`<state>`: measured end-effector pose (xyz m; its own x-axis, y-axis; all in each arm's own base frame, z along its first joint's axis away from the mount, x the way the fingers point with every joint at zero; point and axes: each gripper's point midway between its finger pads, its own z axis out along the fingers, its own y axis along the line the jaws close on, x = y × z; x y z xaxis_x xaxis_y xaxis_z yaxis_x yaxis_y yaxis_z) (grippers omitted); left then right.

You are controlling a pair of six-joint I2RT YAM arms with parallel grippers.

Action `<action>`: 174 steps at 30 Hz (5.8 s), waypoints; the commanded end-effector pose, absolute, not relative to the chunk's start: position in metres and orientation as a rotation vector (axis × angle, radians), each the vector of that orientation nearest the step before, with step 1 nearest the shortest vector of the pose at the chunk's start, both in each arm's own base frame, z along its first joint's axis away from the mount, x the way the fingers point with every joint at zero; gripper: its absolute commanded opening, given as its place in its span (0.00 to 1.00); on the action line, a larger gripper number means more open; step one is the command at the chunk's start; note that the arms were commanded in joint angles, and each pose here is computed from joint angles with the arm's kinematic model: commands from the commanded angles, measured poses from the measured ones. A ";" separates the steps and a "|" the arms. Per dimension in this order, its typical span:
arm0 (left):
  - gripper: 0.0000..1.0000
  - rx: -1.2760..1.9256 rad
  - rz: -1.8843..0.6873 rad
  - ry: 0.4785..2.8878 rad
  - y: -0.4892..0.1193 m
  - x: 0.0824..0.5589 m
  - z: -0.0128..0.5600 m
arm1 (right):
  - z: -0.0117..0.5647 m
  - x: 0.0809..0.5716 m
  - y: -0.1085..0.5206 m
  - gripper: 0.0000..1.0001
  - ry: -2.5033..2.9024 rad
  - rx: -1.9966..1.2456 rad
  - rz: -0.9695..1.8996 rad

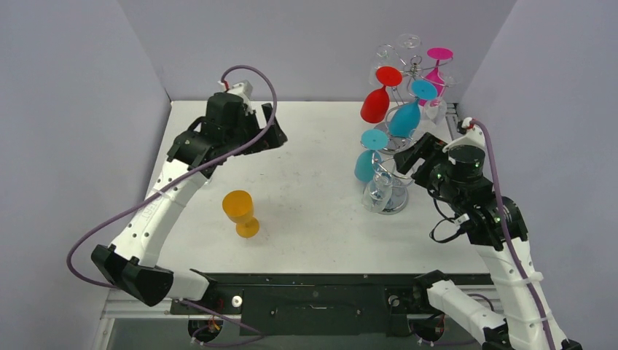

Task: Take the wine glass off the wine glass rack
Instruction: Pick up the wine glass from the wine rack, then place the wine glass at the center of the board.

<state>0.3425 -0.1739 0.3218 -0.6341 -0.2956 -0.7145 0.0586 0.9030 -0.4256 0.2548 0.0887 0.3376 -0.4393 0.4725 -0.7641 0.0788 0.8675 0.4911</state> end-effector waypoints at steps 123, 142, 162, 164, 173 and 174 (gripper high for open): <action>0.00 -0.552 -1.900 1.929 -0.467 0.211 0.349 | 0.341 0.221 0.051 0.66 1.925 0.476 0.356; 0.00 -0.504 -1.913 1.960 -0.459 0.199 0.348 | 0.326 0.226 0.059 0.66 1.964 0.450 0.375; 0.00 -0.475 -1.885 1.974 -0.430 0.187 0.347 | 0.306 0.227 0.123 0.58 2.069 0.317 0.726; 0.00 -0.469 -1.880 1.976 -0.425 0.185 0.345 | 0.304 0.225 0.129 0.57 2.069 0.322 0.777; 0.00 -0.444 -1.911 1.967 -0.411 0.177 0.347 | 0.294 0.216 0.161 0.54 2.056 0.346 1.034; 0.00 -0.442 -1.913 1.962 -0.410 0.177 0.348 | 0.293 0.216 0.164 0.53 2.052 0.344 1.053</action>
